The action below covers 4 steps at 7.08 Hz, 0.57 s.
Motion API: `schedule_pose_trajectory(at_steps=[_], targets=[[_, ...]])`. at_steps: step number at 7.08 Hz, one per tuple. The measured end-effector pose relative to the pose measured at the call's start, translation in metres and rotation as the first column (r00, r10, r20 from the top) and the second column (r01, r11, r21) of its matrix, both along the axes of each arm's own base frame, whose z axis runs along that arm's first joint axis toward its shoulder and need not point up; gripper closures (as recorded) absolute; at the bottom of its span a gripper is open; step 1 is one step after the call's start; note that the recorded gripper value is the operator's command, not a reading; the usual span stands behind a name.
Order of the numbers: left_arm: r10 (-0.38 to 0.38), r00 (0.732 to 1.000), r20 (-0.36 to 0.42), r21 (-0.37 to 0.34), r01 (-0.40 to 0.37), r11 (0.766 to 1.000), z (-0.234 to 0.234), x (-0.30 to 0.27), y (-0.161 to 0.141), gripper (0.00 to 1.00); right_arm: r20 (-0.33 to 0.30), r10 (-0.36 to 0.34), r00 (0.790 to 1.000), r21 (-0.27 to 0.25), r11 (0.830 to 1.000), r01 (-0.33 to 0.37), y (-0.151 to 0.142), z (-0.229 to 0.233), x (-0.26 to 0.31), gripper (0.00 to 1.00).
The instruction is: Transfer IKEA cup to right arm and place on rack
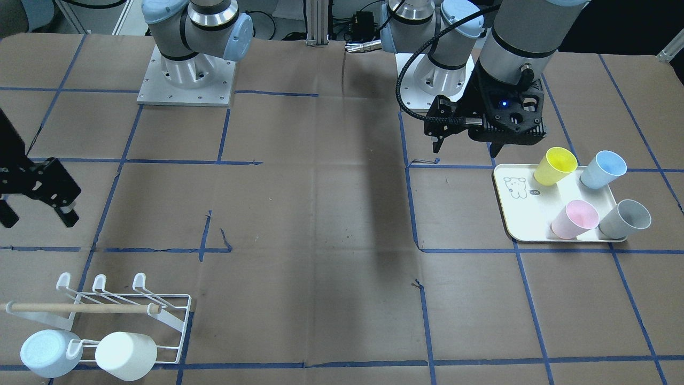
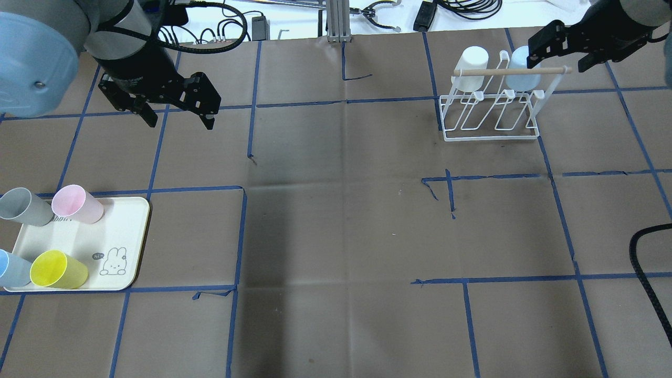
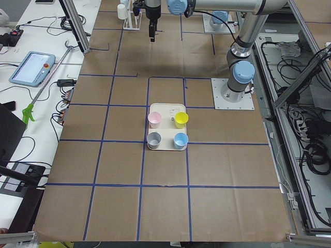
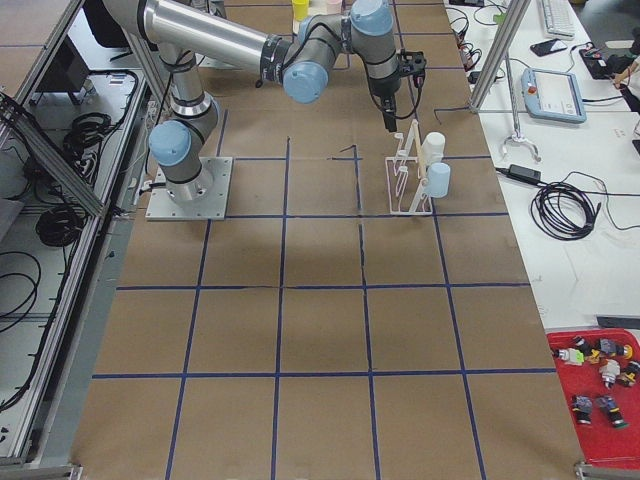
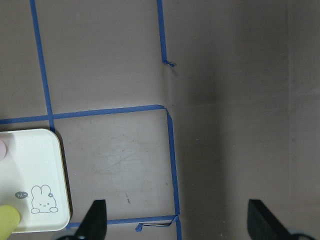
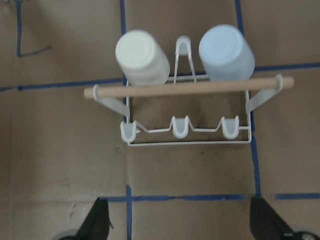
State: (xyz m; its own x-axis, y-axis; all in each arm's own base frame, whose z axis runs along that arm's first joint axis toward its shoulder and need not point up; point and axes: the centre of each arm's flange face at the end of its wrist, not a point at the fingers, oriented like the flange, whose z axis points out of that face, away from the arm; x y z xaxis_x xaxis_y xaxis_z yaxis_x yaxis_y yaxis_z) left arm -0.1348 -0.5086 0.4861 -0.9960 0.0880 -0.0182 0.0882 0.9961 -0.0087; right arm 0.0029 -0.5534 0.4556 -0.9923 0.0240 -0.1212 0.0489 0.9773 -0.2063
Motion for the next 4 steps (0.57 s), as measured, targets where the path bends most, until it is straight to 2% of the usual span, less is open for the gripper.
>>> schedule_pose_trajectory(at_steps=[1,2,4], targets=[[0.000,1.000,0.000,0.000,0.000,1.000,0.000,0.000,0.000,0.00,-0.023,0.044,0.999,0.124,0.991,-0.041,0.016,-0.004,0.026,0.00],[0.000,1.000,0.000,0.000,0.000,1.000,0.000,0.000,0.000,0.00,-0.056,0.078,0.995,0.198,0.978,-0.066,0.032,-0.003,0.057,0.00],[0.000,1.000,0.000,0.000,0.000,1.000,0.000,0.000,0.000,0.00,-0.117,0.027,0.993,0.266,0.964,0.005,0.062,0.002,0.117,0.00]])
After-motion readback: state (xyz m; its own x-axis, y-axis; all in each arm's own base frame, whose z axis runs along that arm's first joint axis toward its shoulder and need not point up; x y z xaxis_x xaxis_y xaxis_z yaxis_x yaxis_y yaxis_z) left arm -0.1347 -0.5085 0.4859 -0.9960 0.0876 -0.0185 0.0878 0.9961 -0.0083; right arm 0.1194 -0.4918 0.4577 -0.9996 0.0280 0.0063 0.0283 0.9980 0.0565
